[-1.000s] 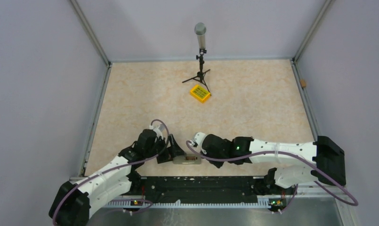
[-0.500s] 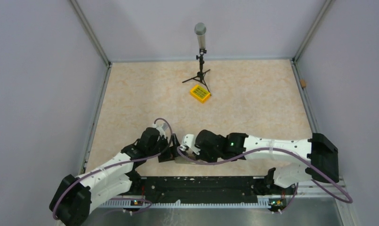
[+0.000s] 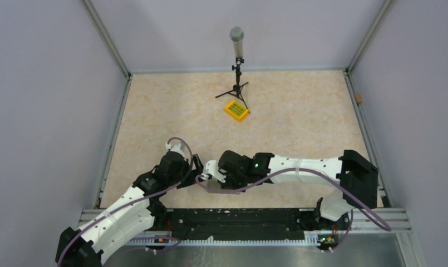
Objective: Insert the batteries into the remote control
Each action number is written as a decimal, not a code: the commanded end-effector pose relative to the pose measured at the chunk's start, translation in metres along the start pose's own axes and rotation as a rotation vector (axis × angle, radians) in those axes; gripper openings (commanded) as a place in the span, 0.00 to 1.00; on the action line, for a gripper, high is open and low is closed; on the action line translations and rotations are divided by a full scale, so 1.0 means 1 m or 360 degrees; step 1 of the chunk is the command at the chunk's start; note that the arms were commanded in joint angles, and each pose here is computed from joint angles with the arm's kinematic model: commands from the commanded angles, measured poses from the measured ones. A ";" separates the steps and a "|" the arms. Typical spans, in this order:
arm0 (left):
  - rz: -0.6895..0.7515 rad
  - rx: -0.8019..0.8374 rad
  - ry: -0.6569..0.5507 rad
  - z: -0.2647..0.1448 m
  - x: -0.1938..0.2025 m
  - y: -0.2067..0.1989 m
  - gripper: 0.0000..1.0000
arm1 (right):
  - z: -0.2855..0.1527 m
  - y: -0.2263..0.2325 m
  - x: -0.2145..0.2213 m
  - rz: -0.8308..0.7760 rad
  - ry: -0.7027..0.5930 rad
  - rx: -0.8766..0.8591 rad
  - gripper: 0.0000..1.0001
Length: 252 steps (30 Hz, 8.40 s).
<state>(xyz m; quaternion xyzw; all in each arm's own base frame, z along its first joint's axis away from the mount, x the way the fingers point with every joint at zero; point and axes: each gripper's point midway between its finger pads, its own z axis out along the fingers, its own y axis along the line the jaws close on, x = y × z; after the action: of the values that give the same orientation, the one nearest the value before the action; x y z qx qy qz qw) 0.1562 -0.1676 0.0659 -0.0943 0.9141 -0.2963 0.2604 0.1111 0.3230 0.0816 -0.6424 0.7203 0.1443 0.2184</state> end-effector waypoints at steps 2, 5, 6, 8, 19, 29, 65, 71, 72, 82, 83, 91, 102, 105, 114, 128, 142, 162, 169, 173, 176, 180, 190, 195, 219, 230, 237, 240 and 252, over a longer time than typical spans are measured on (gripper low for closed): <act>-0.0052 -0.0105 -0.0107 0.000 -0.013 0.009 0.99 | 0.007 -0.008 -0.028 -0.0034 -0.0088 -0.0042 0.00; -0.0067 -0.0166 -0.0180 0.001 -0.021 0.017 0.99 | 0.012 -0.012 -0.027 -0.0039 -0.0071 -0.0067 0.00; -0.0069 -0.0176 -0.0198 0.000 -0.024 0.018 0.99 | 0.013 -0.014 -0.027 -0.0042 -0.0067 -0.0071 0.00; -0.0069 -0.0200 -0.0231 -0.002 -0.029 0.021 0.99 | 0.015 -0.016 -0.025 -0.0051 -0.0069 -0.0086 0.00; -0.0107 -0.0252 -0.0315 -0.006 -0.046 0.034 0.99 | 0.032 -0.013 -0.020 -0.0052 -0.0010 -0.0186 0.00; -0.0140 -0.0221 -0.0301 -0.003 -0.045 0.038 0.99 | 0.037 -0.013 -0.020 -0.0033 -0.0014 -0.0216 0.03; -0.0153 -0.0160 -0.0269 -0.001 -0.041 0.034 0.99 | 0.043 -0.012 -0.013 -0.0031 0.0043 -0.0240 0.20; -0.0153 -0.0154 -0.0255 0.001 -0.040 0.033 0.99 | 0.036 -0.017 -0.024 -0.0017 -0.0017 -0.0189 0.21; -0.0153 -0.0152 -0.0253 0.001 -0.040 0.033 0.99 | 0.033 -0.018 -0.028 -0.0017 -0.0036 -0.0180 0.22; -0.0151 -0.0146 -0.0251 0.001 -0.040 0.032 0.99 | 0.013 -0.039 -0.047 0.0004 -0.0131 0.0007 0.31; -0.0149 -0.0145 -0.0252 0.001 -0.040 0.032 0.99 | 0.013 -0.040 -0.048 0.0004 -0.0140 0.0016 0.32; -0.0148 -0.0143 -0.0260 0.000 -0.041 0.031 0.99 | 0.025 -0.048 -0.048 0.0047 -0.0157 0.0039 0.38; -0.0160 -0.0143 -0.0272 -0.003 -0.040 0.033 0.99 | 0.045 -0.048 -0.042 0.0086 -0.0153 0.0014 0.44; -0.0164 -0.0140 -0.0273 -0.003 -0.040 0.033 0.99 | 0.048 -0.046 -0.039 0.0085 -0.0136 -0.0005 0.44; -0.0167 -0.0129 -0.0268 -0.004 -0.039 0.032 0.99 | 0.056 -0.042 -0.027 0.0088 -0.0093 -0.0031 0.45; -0.0172 -0.0128 -0.0270 -0.003 -0.039 0.032 0.99 | 0.063 -0.040 -0.019 0.0091 -0.0063 -0.0033 0.45; -0.0178 -0.0126 -0.0266 -0.003 -0.037 0.033 0.99 | 0.071 -0.039 -0.008 0.0086 -0.0001 -0.0037 0.45; -0.0181 -0.0109 -0.0264 -0.003 -0.037 0.031 0.99 | 0.062 -0.026 0.000 0.0068 0.0021 -0.0147 0.44; -0.0182 -0.0090 -0.0256 -0.002 -0.037 0.029 0.99 | 0.061 -0.025 -0.003 0.0105 -0.0014 -0.0138 0.44; -0.0184 -0.0082 -0.0244 -0.001 -0.036 0.028 0.99 | 0.058 -0.029 -0.010 0.0112 -0.0045 -0.0106 0.44; -0.0184 -0.0079 -0.0237 0.000 -0.035 0.028 0.99 | 0.054 -0.033 -0.014 0.0110 -0.0065 -0.0069 0.44; -0.0180 -0.0065 -0.0232 0.000 -0.035 0.026 0.99 | 0.049 -0.041 -0.019 0.0121 -0.0080 -0.0001 0.44; -0.0162 -0.0035 -0.0191 0.002 -0.032 0.022 0.99 | 0.032 -0.050 -0.031 0.0138 -0.0140 0.0077 0.45; -0.0128 0.0039 -0.0123 0.005 -0.027 0.014 0.99 | 0.015 -0.047 -0.035 0.0197 -0.0190 0.0076 0.45; -0.0068 0.0361 0.0341 0.025 0.026 -0.005 0.72 | -0.018 -0.037 -0.005 0.0914 -0.0400 0.0231 0.38; -0.0030 0.0369 0.0399 0.025 0.046 -0.004 0.57 | -0.014 -0.039 0.003 0.1085 -0.0447 0.0286 0.38; -0.0018 0.0378 0.0407 0.028 0.048 -0.007 0.48 | -0.013 -0.038 0.000 0.1121 -0.0475 0.0268 0.38; -0.0009 0.0399 0.0413 0.030 0.049 -0.012 0.46 | -0.013 -0.038 0.000 0.1146 -0.0484 0.0268 0.38; 0.0038 0.0409 0.0446 0.030 0.056 -0.020 0.48 | -0.011 -0.031 0.006 0.1329 -0.0421 0.0246 0.37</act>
<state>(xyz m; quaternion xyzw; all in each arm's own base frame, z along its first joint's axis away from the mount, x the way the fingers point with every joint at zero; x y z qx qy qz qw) 0.1197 -0.2131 0.0296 -0.0129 0.9002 -0.4158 0.1288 0.1401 0.3066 0.0809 -0.2863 0.8872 0.2315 0.2781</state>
